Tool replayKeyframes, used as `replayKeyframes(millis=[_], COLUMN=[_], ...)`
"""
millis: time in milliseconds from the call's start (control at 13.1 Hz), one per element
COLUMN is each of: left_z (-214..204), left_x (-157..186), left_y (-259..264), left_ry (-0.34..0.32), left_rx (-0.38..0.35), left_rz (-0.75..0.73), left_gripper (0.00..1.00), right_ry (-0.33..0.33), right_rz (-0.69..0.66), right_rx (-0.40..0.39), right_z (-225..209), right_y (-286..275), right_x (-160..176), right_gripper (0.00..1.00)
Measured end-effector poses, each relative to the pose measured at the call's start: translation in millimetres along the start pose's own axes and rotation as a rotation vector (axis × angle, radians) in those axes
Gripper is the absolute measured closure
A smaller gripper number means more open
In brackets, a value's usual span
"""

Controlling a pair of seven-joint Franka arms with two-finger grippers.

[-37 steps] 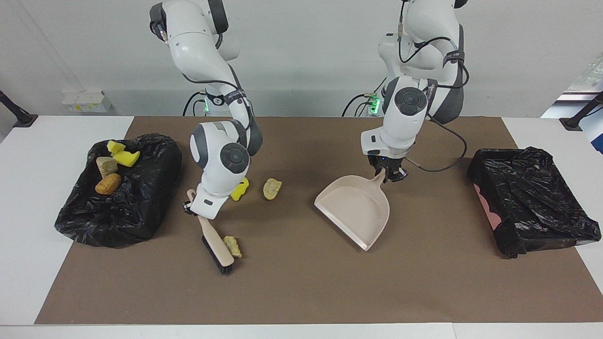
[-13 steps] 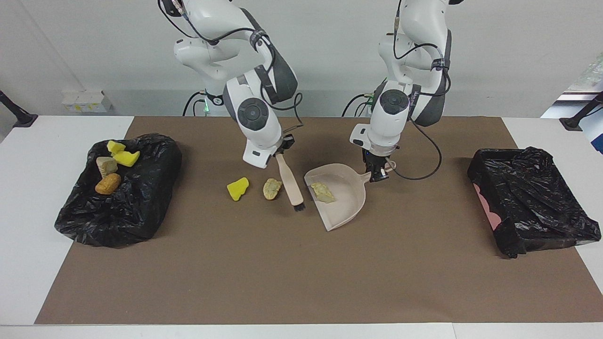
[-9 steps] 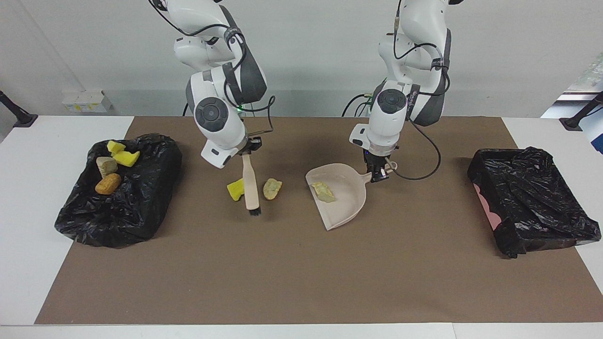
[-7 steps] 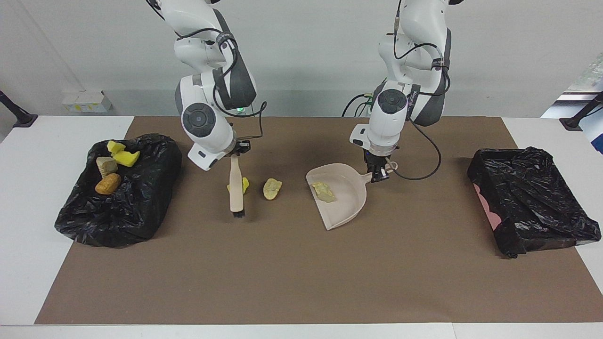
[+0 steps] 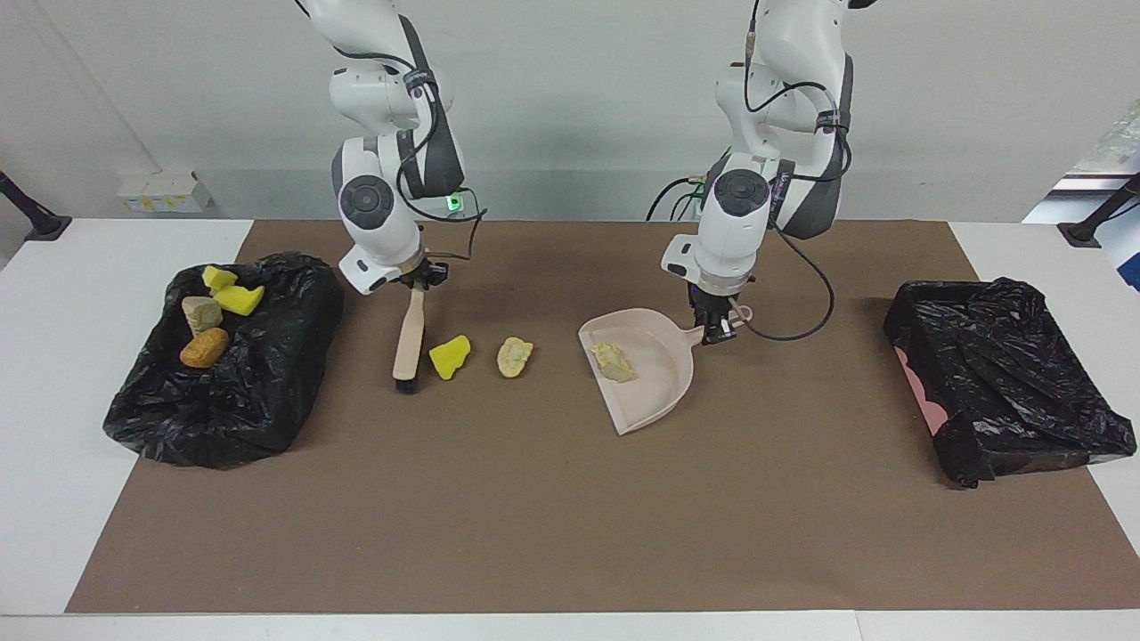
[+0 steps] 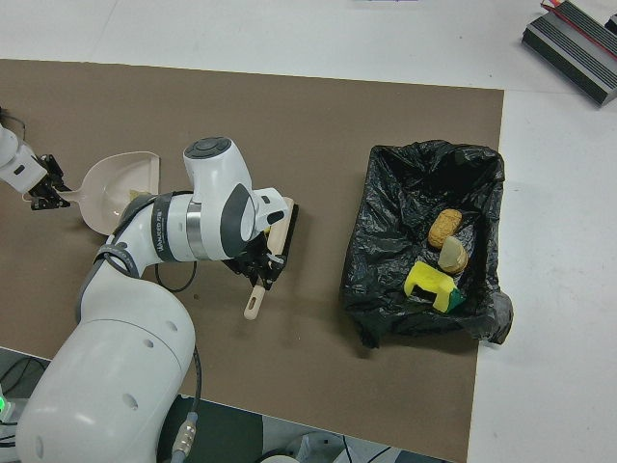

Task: Sweep and dump trash in bin
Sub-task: 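Sweep the bread and sponge pieces into the dustpan with the right gripper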

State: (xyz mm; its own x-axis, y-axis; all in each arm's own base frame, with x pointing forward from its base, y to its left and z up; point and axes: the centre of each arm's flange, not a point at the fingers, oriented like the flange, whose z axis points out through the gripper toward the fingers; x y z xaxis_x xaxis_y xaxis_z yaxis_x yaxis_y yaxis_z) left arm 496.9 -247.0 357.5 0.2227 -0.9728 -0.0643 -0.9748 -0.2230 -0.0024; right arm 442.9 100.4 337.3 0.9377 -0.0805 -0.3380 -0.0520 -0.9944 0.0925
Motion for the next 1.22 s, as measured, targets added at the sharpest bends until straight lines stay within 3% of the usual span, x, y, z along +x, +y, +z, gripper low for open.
replayKeyframes(millis=[304,913,1217], left_z=[0.4,1.2,1.2], left_x=[-0.4,-0.9,-1.1], left_y=[0.0,0.2,0.1], left_ry=[-0.001,-0.002,-0.002], left_rx=[-0.001,-0.002,-0.002], left_rz=[-0.001,-0.001,-0.001], left_gripper=[0.69,0.69,0.69], right_ry=[0.058,0.057,0.033], right_rz=[-0.001,-0.113,-0.28], right_rx=[-0.023,0.118,0.212], right_z=[1.6,-16.0,-27.5], right_y=[-70.1,-236.1,-275.8], right_x=[-20.4,-16.1,-32.0], right_gripper=[0.74,0.74,0.74])
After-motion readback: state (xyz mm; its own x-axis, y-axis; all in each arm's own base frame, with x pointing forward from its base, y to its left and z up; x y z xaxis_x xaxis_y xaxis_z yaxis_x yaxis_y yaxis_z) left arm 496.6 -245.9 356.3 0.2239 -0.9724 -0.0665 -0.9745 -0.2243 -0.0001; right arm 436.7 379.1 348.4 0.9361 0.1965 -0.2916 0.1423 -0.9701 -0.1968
